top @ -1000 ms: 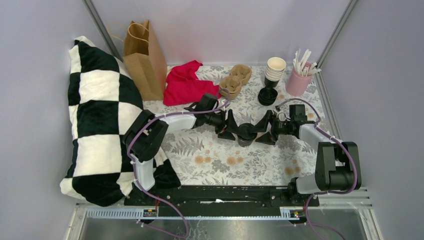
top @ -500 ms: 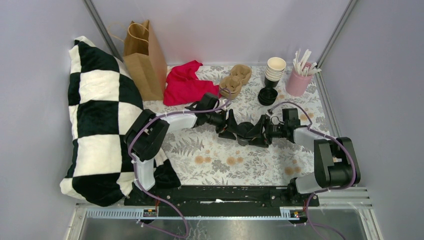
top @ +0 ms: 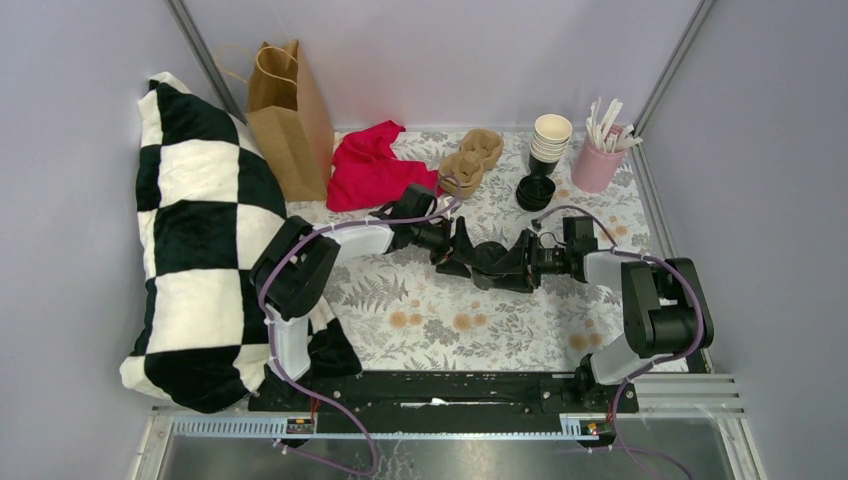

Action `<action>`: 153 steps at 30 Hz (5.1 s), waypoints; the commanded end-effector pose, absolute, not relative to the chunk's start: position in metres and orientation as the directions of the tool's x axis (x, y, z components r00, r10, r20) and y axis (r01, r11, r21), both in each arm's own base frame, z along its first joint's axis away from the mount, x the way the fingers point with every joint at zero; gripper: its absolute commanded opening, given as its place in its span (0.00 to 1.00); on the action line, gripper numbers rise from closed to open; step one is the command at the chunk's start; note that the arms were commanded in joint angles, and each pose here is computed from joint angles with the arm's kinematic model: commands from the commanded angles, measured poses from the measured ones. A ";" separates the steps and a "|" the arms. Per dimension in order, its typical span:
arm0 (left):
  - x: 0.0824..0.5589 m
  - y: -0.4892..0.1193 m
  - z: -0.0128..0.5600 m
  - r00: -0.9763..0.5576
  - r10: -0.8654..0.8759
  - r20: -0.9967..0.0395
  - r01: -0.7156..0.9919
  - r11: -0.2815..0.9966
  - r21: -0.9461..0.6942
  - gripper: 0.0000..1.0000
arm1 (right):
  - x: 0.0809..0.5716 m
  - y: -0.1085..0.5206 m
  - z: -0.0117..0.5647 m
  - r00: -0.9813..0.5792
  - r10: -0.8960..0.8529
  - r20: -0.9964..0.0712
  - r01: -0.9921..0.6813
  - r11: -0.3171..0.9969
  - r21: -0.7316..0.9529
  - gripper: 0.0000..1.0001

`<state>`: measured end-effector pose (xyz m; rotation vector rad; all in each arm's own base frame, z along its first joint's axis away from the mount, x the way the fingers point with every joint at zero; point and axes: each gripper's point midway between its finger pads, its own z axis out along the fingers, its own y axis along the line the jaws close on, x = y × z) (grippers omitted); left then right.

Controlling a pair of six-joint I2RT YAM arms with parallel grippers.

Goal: Pack the takeout coffee

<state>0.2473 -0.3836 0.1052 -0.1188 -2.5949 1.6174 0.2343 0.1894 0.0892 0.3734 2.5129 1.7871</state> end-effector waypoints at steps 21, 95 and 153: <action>0.302 -0.384 0.111 -0.999 0.023 -0.046 0.052 0.506 -0.861 0.76 | 0.265 0.177 0.107 -0.952 0.302 0.042 0.164 0.391 0.906 0.75; 0.256 -0.276 0.263 -0.831 -0.125 -0.542 0.346 0.648 -0.679 0.99 | 0.275 0.190 0.168 -0.877 -0.357 -0.323 -0.357 0.932 -0.059 1.00; 0.265 -0.266 0.268 -0.798 -0.004 -0.603 0.414 0.722 -0.554 0.99 | 0.320 0.015 0.138 -0.909 0.133 -0.395 0.193 0.974 -0.116 0.86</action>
